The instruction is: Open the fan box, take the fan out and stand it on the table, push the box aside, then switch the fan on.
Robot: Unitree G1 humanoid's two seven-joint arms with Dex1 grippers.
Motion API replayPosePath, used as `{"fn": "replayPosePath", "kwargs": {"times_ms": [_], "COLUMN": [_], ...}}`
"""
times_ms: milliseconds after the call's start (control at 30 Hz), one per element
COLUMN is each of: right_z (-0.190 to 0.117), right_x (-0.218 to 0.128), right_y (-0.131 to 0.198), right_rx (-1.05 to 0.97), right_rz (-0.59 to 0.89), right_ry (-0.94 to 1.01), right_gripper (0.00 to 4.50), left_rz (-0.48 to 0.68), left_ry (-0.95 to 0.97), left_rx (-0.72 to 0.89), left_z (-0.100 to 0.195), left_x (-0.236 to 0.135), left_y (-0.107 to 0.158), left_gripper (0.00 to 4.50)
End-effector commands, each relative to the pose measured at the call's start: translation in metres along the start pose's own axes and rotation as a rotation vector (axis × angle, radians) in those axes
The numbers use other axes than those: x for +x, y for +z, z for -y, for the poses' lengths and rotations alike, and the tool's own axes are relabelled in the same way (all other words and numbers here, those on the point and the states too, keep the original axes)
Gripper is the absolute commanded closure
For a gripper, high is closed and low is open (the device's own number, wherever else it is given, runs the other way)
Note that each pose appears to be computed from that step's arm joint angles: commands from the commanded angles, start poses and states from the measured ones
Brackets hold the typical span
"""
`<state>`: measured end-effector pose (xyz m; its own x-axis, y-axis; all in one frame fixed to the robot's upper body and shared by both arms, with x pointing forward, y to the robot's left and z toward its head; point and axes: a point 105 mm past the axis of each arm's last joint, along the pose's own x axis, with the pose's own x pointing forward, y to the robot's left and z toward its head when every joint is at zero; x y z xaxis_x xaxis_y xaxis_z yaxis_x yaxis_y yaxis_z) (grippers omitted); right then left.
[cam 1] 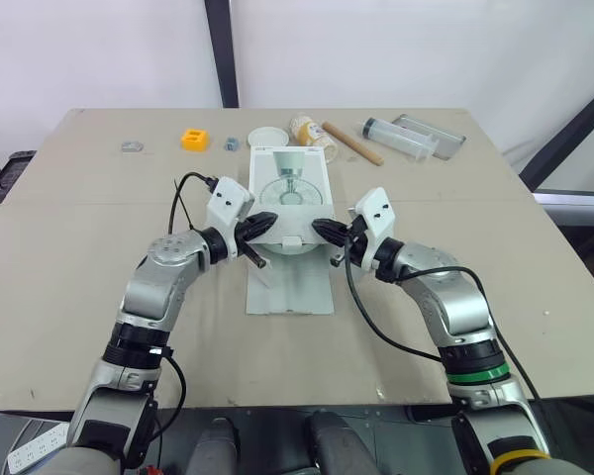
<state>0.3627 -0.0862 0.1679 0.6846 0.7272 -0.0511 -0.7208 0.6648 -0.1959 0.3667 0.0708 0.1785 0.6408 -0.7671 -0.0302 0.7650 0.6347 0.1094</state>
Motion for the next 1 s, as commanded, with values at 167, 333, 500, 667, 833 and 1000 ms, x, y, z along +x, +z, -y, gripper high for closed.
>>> {"fn": "replayPosePath", "kwargs": {"times_ms": [167,333,500,667,833,1000], "right_z": [-0.004,-0.005,-0.005,-0.006,-0.006,-0.006], "right_x": [0.004,0.004,0.005,0.005,0.005,0.005], "right_y": [-0.004,-0.004,-0.005,-0.005,-0.006,-0.006], "right_rx": [0.006,0.005,0.004,0.003,0.005,0.004], "right_rz": [-0.011,-0.011,-0.011,-0.009,-0.011,-0.012], "right_ry": [0.014,0.014,0.015,0.016,0.015,0.017], "right_gripper": [4.46,4.46,4.46,4.46,4.46,4.46], "left_rz": [0.021,-0.088,-0.205,-0.292,-0.342,-0.358], "left_ry": [-0.195,-0.263,-0.285,-0.271,-0.204,-0.096], "left_rx": [0.064,0.065,0.103,0.13,0.137,0.121], "left_z": [0.036,0.049,0.049,0.037,0.016,-0.009], "left_x": [-0.009,-0.014,-0.024,-0.041,-0.056,-0.066], "left_y": [0.013,-0.007,-0.025,-0.032,-0.034,-0.036], "left_gripper": [4.5,4.5,4.5,4.5,4.5,4.5]}}
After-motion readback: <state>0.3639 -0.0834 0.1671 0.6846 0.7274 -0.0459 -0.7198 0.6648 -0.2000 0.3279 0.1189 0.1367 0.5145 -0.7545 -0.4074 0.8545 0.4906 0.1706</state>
